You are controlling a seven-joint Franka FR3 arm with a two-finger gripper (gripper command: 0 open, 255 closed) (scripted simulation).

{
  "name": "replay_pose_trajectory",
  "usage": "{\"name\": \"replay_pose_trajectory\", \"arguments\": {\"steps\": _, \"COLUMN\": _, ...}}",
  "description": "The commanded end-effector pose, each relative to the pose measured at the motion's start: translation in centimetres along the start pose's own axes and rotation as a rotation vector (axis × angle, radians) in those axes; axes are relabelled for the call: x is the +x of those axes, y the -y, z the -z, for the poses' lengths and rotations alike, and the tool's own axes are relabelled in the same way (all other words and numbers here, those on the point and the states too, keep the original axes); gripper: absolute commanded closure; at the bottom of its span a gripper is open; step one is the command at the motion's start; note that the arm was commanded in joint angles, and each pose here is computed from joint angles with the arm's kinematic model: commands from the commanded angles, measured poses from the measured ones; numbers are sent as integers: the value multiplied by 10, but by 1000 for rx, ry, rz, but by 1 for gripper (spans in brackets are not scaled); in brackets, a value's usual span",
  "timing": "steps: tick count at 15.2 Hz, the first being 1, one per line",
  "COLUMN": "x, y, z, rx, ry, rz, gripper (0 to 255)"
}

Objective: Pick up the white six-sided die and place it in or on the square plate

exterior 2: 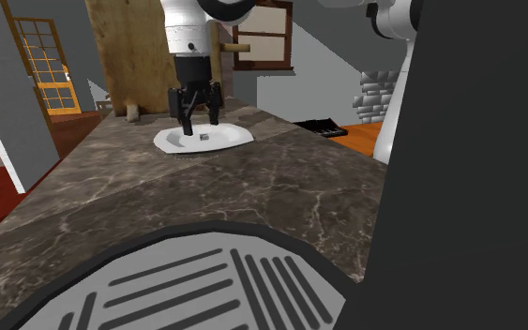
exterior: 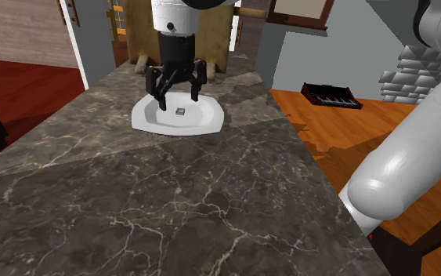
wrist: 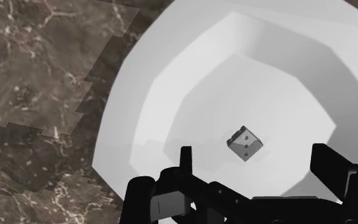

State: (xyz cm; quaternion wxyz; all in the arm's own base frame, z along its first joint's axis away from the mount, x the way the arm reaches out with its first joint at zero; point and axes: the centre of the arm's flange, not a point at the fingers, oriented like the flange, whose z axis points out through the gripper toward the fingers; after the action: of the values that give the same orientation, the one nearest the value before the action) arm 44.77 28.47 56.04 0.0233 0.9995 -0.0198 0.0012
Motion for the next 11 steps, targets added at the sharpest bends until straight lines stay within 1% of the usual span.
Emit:
{"name": "replay_pose_trajectory", "arguments": {"steps": 1, "x": -1, "y": 0, "z": 20, "rx": 0, "ry": 0, "rz": 0, "gripper": 0}}
{"name": "replay_pose_trajectory", "arguments": {"steps": 3, "x": -1, "y": 0, "z": 44, "rx": 0, "ry": 0, "rz": 0, "gripper": 0}}
{"name": "replay_pose_trajectory", "arguments": {"steps": 11, "x": -1, "y": 0, "z": 44, "rx": 0, "ry": 0, "rz": 0, "gripper": 0}}
